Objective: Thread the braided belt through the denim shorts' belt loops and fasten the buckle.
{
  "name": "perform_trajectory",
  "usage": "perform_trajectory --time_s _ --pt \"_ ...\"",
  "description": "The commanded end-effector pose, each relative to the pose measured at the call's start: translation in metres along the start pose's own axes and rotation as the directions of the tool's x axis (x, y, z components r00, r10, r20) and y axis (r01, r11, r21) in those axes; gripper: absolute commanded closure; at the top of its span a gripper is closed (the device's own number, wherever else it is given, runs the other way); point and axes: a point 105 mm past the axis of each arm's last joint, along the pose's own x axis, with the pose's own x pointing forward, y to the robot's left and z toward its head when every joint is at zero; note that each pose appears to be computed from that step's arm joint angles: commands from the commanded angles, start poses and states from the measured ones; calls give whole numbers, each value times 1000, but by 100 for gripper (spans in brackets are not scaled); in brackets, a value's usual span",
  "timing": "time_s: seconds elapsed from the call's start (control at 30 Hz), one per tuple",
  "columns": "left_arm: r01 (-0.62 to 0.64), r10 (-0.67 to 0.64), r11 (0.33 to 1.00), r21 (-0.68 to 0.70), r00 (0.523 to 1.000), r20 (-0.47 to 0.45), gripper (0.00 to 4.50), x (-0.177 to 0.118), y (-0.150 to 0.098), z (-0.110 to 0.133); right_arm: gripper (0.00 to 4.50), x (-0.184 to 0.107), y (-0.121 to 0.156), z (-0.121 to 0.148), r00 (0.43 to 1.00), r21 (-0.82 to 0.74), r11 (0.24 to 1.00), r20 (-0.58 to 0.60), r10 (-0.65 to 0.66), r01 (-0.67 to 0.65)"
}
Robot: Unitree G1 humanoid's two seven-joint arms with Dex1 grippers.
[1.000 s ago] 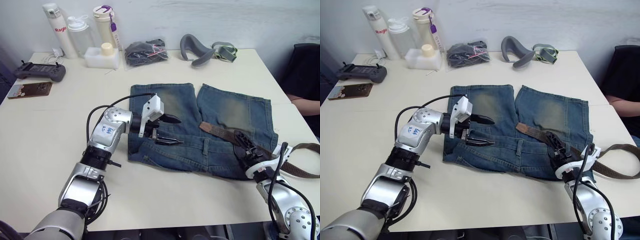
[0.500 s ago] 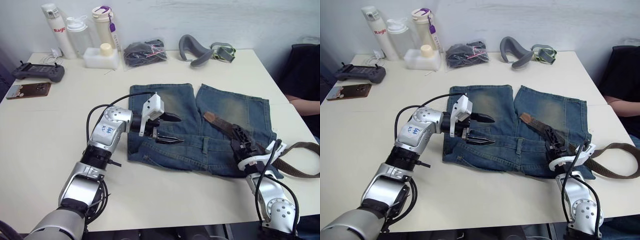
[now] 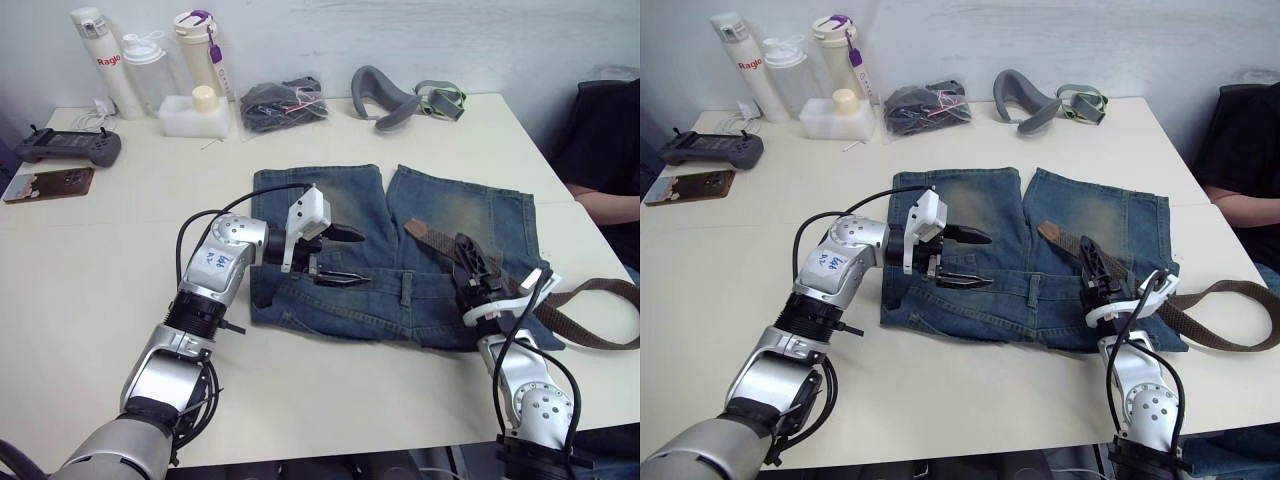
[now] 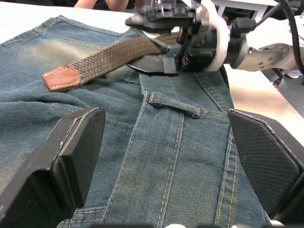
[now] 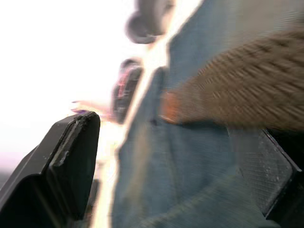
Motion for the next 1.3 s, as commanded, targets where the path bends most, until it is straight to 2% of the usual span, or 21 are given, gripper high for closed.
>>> perform_trajectory --time_s 0.03,0.13,0.33,0.43,0.53,0.73,0.77,0.8,0.93,1.03,1.2,1.3 --pt "-11 10 999 40 1000 22 0 0 3 12 9 1 28 -1 990 3 990 -18 138 -138" --pt "-15 15 999 37 1000 20 0 -1 3 10 9 1 23 -5 991 4 992 -39 126 -126" --pt "-29 29 999 33 1000 11 0 -1 4 7 9 9 -6 -11 998 -29 999 -47 -28 27" --pt "-35 35 999 34 999 4 0 -1 4 6 9 12 -9 -14 998 -30 998 -49 -49 47" --pt "-50 51 998 33 999 -15 0 -1 7 2 91 13 -11 -15 997 -18 998 -46 -66 65" --pt "-61 61 998 29 998 -27 0 -2 9 -1 381 5 -3 -1 997 -30 997 -23 -72 71" --pt "-61 61 998 28 998 -28 0 -1 9 -2 422 3 1 4 998 -37 997 -18 -62 62" --pt "-60 61 998 28 998 -29 0 -1 9 -2 437 1 7 9 999 -46 998 -15 -51 50" --pt "-59 60 998 28 998 -32 0 -1 9 -3 437 -14 26 22 998 -54 998 -57 -17 14" --pt "-53 54 998 28 998 -36 0 0 8 -4 437 -33 34 26 989 -68 998 -146 -19 9" --pt "-50 51 998 28 998 -36 0 2 8 -5 437 -60 30 37 978 -78 996 -202 -60 45" --pt "-45 46 999 28 998 -35 0 3 7 -6 437 -67 31 26 961 -87 996 -273 -49 26"
